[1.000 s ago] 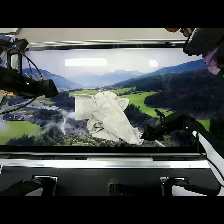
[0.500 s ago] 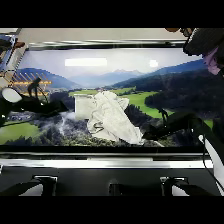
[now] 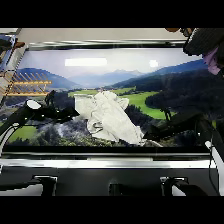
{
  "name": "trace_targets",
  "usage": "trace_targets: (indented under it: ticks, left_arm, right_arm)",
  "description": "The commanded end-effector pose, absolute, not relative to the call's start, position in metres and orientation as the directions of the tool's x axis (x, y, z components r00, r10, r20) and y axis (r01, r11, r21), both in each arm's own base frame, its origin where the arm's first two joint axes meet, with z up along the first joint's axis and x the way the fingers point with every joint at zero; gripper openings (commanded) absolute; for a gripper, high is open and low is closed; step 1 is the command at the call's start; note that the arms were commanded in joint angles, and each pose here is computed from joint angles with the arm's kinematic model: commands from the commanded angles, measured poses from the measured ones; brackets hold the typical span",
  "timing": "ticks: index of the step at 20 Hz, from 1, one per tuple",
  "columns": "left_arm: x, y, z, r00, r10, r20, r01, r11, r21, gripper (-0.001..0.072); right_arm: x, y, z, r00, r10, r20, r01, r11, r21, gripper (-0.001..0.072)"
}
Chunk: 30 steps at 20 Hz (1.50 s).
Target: Fold the clothes and pants, and hang the long-sleeved shirts on hangers.
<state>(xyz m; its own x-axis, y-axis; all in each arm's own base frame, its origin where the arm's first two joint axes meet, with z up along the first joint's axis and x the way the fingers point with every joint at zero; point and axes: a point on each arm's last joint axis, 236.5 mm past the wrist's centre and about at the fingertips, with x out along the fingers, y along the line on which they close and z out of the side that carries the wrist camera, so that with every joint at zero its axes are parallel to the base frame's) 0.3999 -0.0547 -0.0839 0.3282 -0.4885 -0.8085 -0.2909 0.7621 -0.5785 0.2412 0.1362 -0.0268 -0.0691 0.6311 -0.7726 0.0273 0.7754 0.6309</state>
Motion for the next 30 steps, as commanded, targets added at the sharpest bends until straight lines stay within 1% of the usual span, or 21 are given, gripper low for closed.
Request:
trace_targets:
  ticks: [1, 5, 10, 11, 12, 13, 16, 18, 21, 23, 25, 26, 28, 30]
  left_arm:
    - [0.405, -0.056, -0.095, 0.337, -0.486, -0.807, -0.286, 0.763, -0.579, 0.0599]
    - [0.41, -0.052, -0.102, 0.35, -0.468, -0.811, -0.298, 0.765, -0.571, 0.0599]
    - [0.403, -0.069, -0.116, 0.3, -0.487, -0.82, -0.288, 0.773, -0.565, 0.0596]
    - [0.401, -0.076, -0.12, 0.285, -0.493, -0.822, -0.281, 0.777, -0.563, 0.0501]
    - [0.4, -0.081, -0.121, 0.277, -0.498, -0.822, -0.274, 0.779, -0.564, 0.0267]
    - [0.401, -0.086, -0.119, 0.281, -0.509, -0.814, -0.275, 0.769, -0.576, 0.0016]
    - [0.419, -0.088, -0.091, 0.33, -0.536, -0.777, -0.252, 0.743, -0.62, 0.0015]
    - [0.446, -0.077, -0.044, 0.414, -0.532, -0.738, -0.184, 0.746, -0.64, 0.0014]
    - [0.485, -0.044, 0.065, 0.597, -0.459, -0.658, -0.042, 0.801, -0.597, 0.0013]
    - [0.496, -0.018, 0.155, 0.715, -0.374, -0.591, 0.024, 0.858, -0.513, 0.0013]
    - [0.489, 0.005, 0.251, 0.823, -0.273, -0.499, 0.06, 0.914, -0.401, 0.0013]
    - [0.478, 0.016, 0.301, 0.874, -0.21, -0.439, 0.058, 0.94, -0.335, 0.0013]
    - [0.441, 0.036, 0.395, 0.955, -0.078, -0.285, 0.009, 0.972, -0.233, 0.0013]
    - [0.391, 0.051, 0.47, 0.992, 0.037, -0.125, -0.06, 0.981, -0.182, 0.0014]
  right_arm:
    - [0.242, 0.137, -0.019, -0.047, 0.631, -0.774, 0.029, 0.776, 0.63, 0.0036]
    - [0.242, 0.138, -0.016, -0.042, 0.636, -0.77, 0.033, 0.772, 0.635, 0.0036]
    - [0.243, 0.138, -0.012, -0.024, 0.634, -0.773, 0.03, 0.773, 0.633, 0.0036]
    - [0.244, 0.137, -0.011, -0.013, 0.633, -0.774, 0.028, 0.774, 0.632, 0.0036]
    - [0.247, 0.137, -0.008, 0.007, 0.63, -0.777, 0.023, 0.776, 0.63, 0.0036]
    - [0.251, 0.136, -0.006, 0.036, 0.626, -0.779, 0.018, 0.779, 0.627, 0.0036]
    - [0.271, 0.131, 0.01, 0.156, 0.603, -0.782, -0.021, 0.794, 0.608, 0.0035]
    - [0.295, 0.125, 0.039, 0.274, 0.579, -0.768, -0.078, 0.809, 0.583, 0.0035]
    - [0.342, 0.107, 0.115, 0.494, 0.501, -0.71, -0.195, 0.86, 0.472, 0.0035]
    - [0.363, 0.095, 0.183, 0.626, 0.448, -0.638, -0.27, 0.893, 0.361, 0.0035]
    - [0.371, 0.09, 0.257, 0.735, 0.421, -0.532, -0.331, 0.907, 0.26, 0.0035]
    - [0.368, 0.088, 0.299, 0.784, 0.411, -0.465, -0.357, 0.911, 0.205, 0.0035]
    - [0.35, 0.085, 0.377, 0.865, 0.388, -0.319, -0.378, 0.921, 0.096, 0.0035]
    - [0.317, 0.079, 0.44, 0.917, 0.354, -0.183, -0.36, 0.933, 0.0, 0.0035]
